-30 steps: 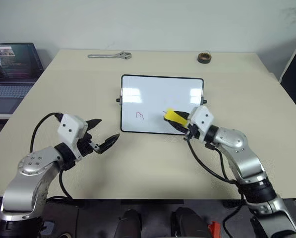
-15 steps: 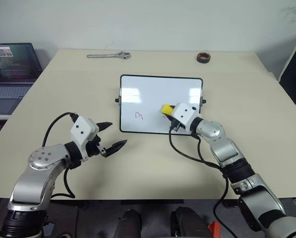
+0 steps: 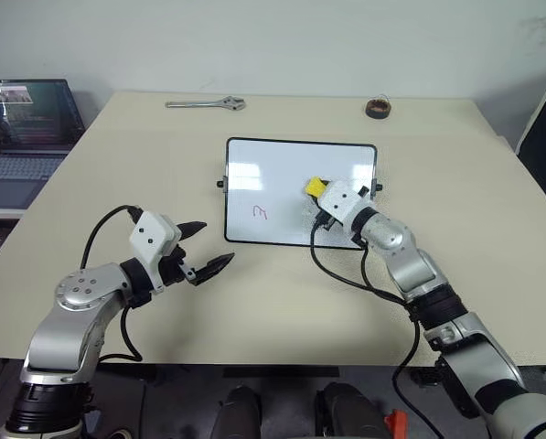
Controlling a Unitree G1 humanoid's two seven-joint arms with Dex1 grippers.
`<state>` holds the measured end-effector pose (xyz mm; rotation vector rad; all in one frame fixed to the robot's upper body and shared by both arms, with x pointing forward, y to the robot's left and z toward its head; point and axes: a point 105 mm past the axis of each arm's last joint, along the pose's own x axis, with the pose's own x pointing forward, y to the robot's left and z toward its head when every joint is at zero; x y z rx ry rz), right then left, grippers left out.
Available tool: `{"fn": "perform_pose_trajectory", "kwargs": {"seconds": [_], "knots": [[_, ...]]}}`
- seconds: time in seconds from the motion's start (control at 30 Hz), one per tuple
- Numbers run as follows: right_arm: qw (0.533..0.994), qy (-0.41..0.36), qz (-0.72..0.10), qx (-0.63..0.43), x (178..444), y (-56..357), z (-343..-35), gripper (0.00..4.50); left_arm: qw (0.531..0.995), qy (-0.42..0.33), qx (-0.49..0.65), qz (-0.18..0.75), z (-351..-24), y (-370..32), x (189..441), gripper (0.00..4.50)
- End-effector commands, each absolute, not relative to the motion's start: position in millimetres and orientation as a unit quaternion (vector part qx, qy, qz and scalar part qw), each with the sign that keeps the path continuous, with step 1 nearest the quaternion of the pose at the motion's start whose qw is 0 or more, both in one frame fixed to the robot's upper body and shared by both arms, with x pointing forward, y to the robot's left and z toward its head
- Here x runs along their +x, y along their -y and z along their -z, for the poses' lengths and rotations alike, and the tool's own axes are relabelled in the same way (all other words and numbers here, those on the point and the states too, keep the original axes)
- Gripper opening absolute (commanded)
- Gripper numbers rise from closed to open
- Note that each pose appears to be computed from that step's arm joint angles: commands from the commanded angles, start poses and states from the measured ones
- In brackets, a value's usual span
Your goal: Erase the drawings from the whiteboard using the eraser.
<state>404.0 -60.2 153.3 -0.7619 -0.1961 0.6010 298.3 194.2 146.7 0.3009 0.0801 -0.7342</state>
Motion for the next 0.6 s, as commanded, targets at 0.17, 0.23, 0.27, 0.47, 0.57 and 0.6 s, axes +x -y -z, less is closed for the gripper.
{"fn": "perform_pose_trajectory", "kwargs": {"seconds": [0.17, 0.23, 0.27, 0.47, 0.57, 0.6], "knots": [[0.839, -0.004, -0.381, -0.390, 379.7, 59.9, -99.5, 1.16, 0.922, -0.003, 0.148, 0.357, -168.0, -188.4, 297.3, 4.50], [0.860, 0.003, -0.331, -0.389, 389.9, 72.8, -106.5, 1.16, 0.921, -0.001, 0.145, 0.362, -169.9, -185.3, 296.4, 4.50], [0.876, 0.009, -0.288, -0.386, 398.3, 83.4, -114.0, 1.16, 0.920, 0.000, 0.143, 0.364, -170.9, -183.9, 295.9, 4.50], [0.887, 0.013, -0.256, -0.384, 402.6, 98.2, -120.0, 1.15, 0.916, -0.006, 0.140, 0.376, -172.3, -177.9, 293.2, 4.50], [0.877, 0.001, -0.283, -0.389, 396.2, 90.6, -112.1, 1.15, 0.916, -0.006, 0.139, 0.377, -173.9, -175.2, 293.1, 4.50], [0.871, -0.007, -0.299, -0.390, 392.7, 87.1, -107.7, 1.15, 0.915, -0.006, 0.139, 0.378, -174.3, -174.9, 293.2, 4.50]]}}
